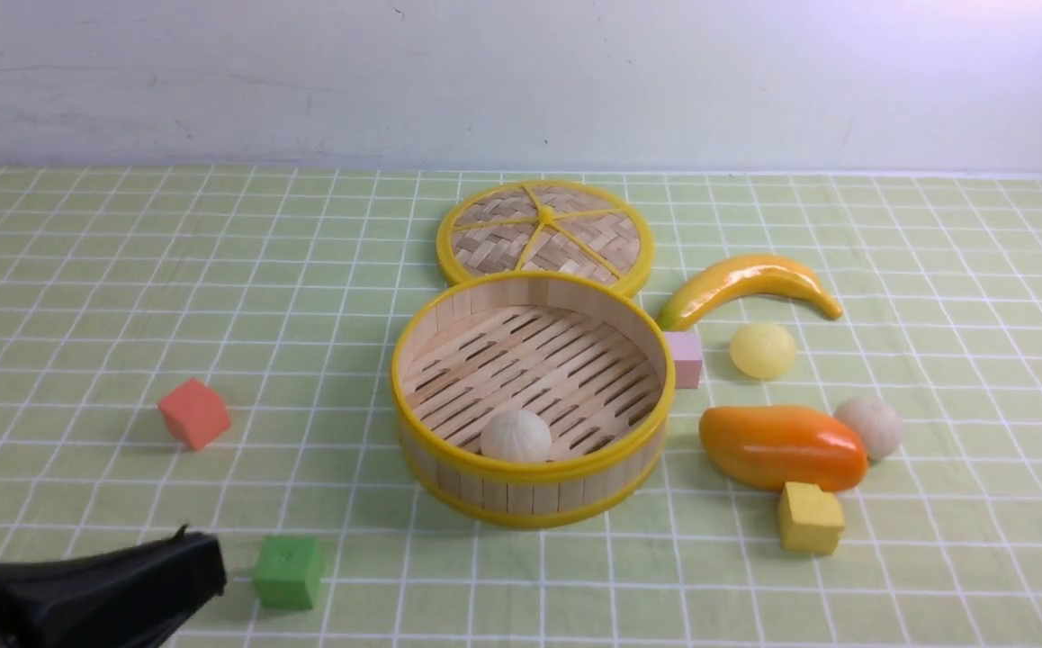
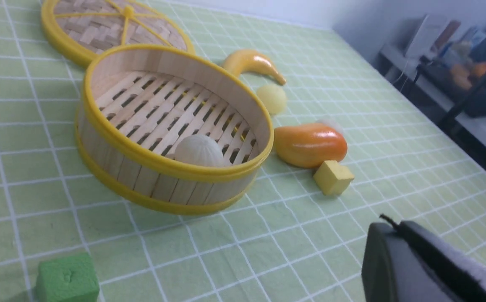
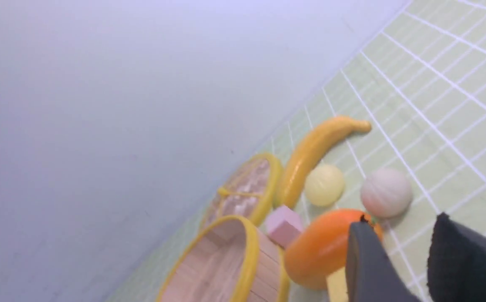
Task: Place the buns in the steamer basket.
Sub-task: Use the right arm to grab a steamed stuffed bun
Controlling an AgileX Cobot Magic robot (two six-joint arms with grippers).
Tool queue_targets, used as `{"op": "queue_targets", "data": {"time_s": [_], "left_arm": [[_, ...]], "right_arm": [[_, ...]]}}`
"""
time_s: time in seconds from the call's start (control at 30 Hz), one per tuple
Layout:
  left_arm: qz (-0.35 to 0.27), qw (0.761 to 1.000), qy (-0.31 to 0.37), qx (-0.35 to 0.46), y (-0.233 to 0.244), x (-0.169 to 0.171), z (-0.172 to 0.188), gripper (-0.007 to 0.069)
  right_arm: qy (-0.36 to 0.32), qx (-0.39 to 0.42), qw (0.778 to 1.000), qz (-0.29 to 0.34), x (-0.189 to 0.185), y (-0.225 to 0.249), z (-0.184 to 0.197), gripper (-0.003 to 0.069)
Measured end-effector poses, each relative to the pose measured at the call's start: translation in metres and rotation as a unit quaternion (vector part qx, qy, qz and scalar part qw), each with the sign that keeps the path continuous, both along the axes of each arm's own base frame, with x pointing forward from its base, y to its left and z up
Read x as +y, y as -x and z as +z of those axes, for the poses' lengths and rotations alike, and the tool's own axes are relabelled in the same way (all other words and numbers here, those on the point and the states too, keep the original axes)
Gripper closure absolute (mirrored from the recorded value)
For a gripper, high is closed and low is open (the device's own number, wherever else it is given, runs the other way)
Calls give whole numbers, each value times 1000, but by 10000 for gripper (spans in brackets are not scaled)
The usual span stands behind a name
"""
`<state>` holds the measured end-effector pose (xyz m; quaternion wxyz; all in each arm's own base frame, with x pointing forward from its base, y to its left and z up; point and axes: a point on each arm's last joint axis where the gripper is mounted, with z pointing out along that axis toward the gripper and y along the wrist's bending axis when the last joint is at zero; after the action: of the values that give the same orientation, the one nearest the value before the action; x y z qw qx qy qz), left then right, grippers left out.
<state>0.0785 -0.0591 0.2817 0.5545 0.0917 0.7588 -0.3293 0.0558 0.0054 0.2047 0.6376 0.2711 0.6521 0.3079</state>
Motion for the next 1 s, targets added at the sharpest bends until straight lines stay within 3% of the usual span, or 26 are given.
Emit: {"op": "queue_targets", "data": {"time_s": [0.17,0.27,0.3,0.33,0.37,0.4,0.43,0.47,0.5,0.6,0.67,0.83,1.0], "left_arm": [[0,1000,10,-20,8,5,-1,638],[-1,1000,8,-15,8,4,-2,638],[-1,1000,7,-15,8,4,-2,638],[-1,1000,7,-15,8,4,-2,638],[-1,1000,7,-15,8,4,-2,638],[-1,1000,7,-15,8,4,-2,638],[-1,1000,7,-15,8,4,-2,638],[-1,1000,7,-15,8,4,-2,638],[-1,1000,7,-15,8,4,-2,638],[-1,1000,6,-16,8,4,-2,638],[-1,1000,5,-17,8,4,-2,638],[-1,1000,-2,-21,7,5,-2,638],[-5,1000,-9,-18,8,4,-4,638]], "right_arm": [[88,76,989,88,14,-8,57,481],[223,219,931,186,22,-52,111,497],[231,226,927,190,22,-55,113,498],[262,279,899,214,21,-82,126,499],[263,297,891,222,21,-89,124,499],[275,339,867,240,21,-118,129,499],[280,364,852,250,22,-136,129,499],[283,360,853,248,22,-137,131,499],[286,400,830,263,25,-169,124,499],[292,435,806,276,33,-202,113,499],[305,477,776,278,42,-244,92,499],[311,508,758,266,48,-296,77,493],[295,561,723,276,47,-340,42,448]]}}
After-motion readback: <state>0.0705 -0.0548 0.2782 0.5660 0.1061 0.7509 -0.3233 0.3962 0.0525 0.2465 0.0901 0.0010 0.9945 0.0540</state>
